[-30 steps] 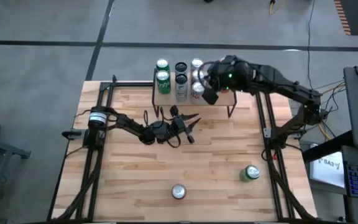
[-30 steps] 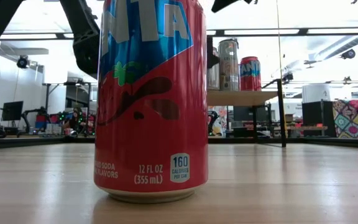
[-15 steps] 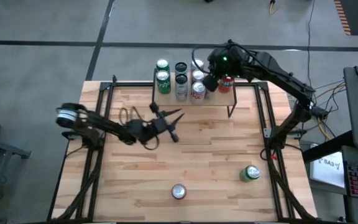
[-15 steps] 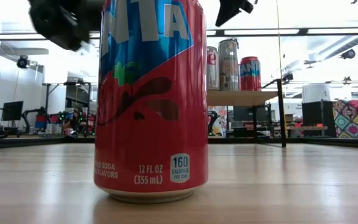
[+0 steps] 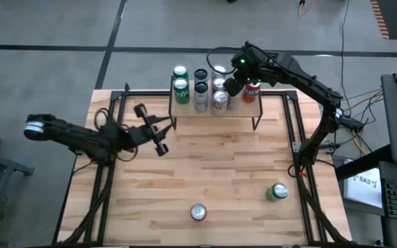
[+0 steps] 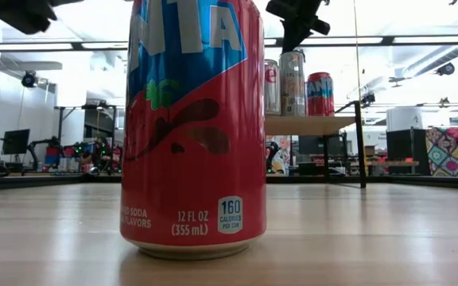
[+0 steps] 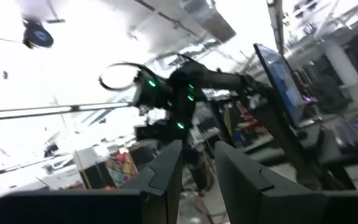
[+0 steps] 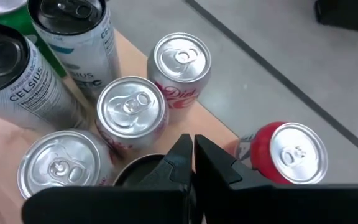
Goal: Place canned beverage on shelf
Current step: Adjust the soda cans on the shelf
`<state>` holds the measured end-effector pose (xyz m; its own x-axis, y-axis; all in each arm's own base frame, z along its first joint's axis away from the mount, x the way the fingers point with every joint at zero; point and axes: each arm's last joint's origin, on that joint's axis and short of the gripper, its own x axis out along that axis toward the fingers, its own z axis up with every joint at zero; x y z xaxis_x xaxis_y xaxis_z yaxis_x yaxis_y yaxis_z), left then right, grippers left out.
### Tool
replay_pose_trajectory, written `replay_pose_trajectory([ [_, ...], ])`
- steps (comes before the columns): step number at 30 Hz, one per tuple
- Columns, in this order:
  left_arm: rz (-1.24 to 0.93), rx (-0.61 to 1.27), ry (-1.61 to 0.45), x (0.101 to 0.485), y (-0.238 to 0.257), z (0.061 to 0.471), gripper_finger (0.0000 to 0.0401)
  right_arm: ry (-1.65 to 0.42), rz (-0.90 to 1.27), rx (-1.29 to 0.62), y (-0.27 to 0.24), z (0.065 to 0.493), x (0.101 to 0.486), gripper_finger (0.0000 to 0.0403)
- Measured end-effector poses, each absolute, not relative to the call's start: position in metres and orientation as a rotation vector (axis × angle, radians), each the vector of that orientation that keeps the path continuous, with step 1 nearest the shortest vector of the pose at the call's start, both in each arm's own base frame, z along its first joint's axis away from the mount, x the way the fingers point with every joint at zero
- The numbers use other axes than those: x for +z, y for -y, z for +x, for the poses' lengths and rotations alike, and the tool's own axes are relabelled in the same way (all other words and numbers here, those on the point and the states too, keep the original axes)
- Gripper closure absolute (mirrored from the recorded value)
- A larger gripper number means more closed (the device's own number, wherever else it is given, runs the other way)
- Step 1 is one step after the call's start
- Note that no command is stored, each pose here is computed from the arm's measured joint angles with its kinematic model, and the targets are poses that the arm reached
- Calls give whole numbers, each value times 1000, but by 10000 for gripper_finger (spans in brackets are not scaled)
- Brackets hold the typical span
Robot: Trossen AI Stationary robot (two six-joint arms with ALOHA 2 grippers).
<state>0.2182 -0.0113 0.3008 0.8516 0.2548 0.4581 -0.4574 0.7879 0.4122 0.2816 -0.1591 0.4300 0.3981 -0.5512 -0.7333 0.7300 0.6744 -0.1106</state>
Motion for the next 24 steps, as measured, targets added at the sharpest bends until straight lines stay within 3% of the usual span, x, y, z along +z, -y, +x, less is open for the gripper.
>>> replay_pose_trajectory([
  [12, 547, 409, 356, 293, 8, 196, 320, -809, 242, -820, 161, 288, 428, 394],
  [24, 590, 515, 317, 296, 6, 193, 320, -686, 472, -903, 162, 289, 429, 394],
])
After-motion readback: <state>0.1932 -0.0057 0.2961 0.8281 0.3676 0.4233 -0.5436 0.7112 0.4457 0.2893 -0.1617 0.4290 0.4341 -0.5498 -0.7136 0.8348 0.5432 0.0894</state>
